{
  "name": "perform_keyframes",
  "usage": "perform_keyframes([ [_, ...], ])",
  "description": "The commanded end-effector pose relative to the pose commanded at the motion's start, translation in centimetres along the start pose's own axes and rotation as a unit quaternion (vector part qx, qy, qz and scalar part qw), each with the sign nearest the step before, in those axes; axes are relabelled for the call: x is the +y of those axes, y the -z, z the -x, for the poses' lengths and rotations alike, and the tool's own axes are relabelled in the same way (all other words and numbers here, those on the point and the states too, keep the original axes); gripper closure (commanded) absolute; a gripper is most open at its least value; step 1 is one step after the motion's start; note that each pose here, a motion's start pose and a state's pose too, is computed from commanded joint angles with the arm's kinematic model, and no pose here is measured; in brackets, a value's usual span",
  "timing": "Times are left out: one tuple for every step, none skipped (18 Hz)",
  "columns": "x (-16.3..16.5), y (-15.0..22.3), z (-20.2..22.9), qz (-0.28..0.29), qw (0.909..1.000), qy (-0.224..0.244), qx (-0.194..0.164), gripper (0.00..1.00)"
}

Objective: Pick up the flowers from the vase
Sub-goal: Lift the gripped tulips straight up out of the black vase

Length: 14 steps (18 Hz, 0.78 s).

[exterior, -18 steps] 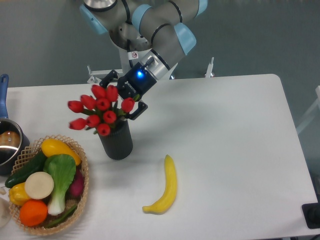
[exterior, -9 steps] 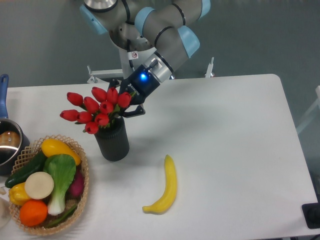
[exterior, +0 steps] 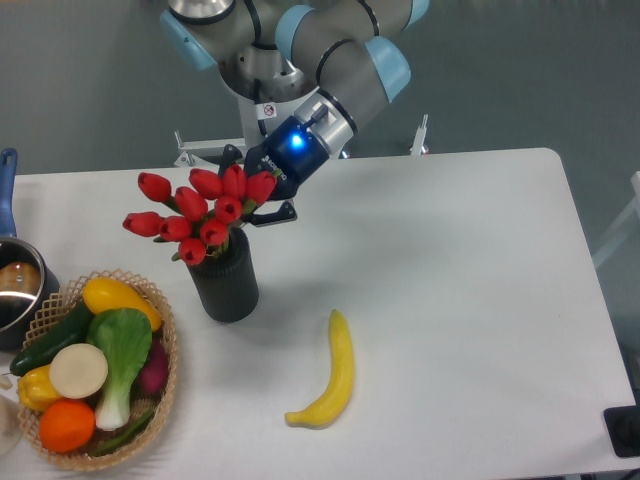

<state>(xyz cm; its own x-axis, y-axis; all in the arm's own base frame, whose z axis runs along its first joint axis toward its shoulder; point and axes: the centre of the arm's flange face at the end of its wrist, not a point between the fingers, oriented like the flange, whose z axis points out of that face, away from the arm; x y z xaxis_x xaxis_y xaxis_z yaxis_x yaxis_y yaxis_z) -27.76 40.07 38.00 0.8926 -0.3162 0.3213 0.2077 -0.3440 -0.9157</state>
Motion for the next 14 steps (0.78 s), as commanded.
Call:
perform_keyframes([
  [-0.5,0.1,0.0,-0.002,1.0000,0.007,0.000,1.00],
  [-1.2,0.2,0.1,-0.004,0.9999,0.010,-0.001,1.00],
  [-1.8,0.4,0.2,-0.006,0.9999,0.012,-0.002,1.00],
  [-2.4,0.6,0.2,-0.013,0.9998,0.017,0.000,1.00],
  [-3.0,0.7,0.3,-0.018,0.9996,0.023,0.002,1.00],
  [-3.7,0.9,0.3,-0.023,0.9993,0.030,0.002,1.00],
  [-4.5,1.2,0.3,-0.026,0.9989,0.038,0.002,1.00],
  [-5.3,1.4,0.4,-0.028,0.9983,0.050,0.001,1.00],
  [-6.0,1.6,0.4,-0.029,0.9977,0.061,0.000,1.00],
  [-6.9,1.9,0.4,-0.031,0.9972,0.068,-0.002,1.00],
  [-7.6,2.2,0.5,-0.036,0.9968,0.072,-0.001,1.00],
  [-8.2,3.1,0.9,-0.045,0.9961,0.076,-0.005,1.00],
  [-8.8,3.9,1.2,-0.055,0.9954,0.078,-0.006,1.00],
  [-9.6,4.6,1.4,-0.066,0.9948,0.078,-0.005,1.00],
])
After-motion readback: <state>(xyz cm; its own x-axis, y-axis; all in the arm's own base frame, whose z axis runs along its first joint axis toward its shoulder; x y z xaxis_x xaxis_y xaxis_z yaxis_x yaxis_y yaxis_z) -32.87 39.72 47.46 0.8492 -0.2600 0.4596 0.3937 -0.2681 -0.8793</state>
